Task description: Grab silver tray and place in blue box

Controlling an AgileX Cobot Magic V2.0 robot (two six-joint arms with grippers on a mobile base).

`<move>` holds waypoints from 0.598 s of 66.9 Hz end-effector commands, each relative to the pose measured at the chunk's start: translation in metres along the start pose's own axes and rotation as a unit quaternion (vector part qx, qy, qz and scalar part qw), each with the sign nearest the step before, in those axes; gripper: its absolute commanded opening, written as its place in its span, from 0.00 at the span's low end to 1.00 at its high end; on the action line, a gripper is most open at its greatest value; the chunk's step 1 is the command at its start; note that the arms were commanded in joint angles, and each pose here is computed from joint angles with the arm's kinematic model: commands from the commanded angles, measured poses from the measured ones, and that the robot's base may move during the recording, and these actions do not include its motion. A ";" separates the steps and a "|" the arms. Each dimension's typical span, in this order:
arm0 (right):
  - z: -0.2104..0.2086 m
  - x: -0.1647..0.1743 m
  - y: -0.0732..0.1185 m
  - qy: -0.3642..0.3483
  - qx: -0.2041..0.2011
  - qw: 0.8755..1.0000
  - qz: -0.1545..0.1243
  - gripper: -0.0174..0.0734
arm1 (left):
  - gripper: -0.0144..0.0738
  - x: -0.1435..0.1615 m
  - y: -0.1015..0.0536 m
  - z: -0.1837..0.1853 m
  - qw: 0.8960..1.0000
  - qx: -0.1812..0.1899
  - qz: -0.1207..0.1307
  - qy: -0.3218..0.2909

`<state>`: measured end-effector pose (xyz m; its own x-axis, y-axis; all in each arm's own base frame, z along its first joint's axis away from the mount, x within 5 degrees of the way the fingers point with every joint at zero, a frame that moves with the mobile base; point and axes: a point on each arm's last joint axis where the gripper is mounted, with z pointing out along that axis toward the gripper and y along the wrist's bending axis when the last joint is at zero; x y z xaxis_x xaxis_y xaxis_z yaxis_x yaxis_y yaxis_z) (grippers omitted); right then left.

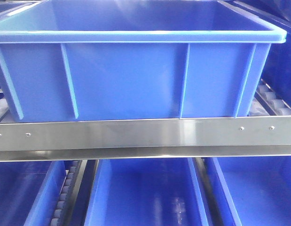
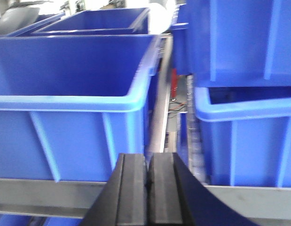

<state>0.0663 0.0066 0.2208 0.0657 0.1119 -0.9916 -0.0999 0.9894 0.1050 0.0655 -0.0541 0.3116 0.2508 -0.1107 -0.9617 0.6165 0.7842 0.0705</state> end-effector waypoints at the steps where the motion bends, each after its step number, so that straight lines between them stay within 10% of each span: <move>1: -0.003 -0.013 0.001 -0.067 0.001 0.998 0.003 0.25 | 0.06 -0.015 -0.003 0.001 0.999 0.021 -0.009 -0.044; 14: -0.010 -0.006 -0.002 -0.086 0.015 0.996 -0.035 0.25 | 0.06 -0.015 -0.003 0.001 0.999 0.021 -0.009 -0.044; 40: -0.015 -0.008 -0.002 -0.107 0.011 0.994 -0.009 0.25 | 0.06 -0.015 -0.003 0.001 0.999 0.021 -0.009 -0.045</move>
<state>0.0553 0.0031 0.2138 0.1683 0.0989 -0.9808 -0.0688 0.9937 0.0884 0.0655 -0.0541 0.3116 0.2508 -0.1107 -0.9617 0.6165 0.7842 0.0705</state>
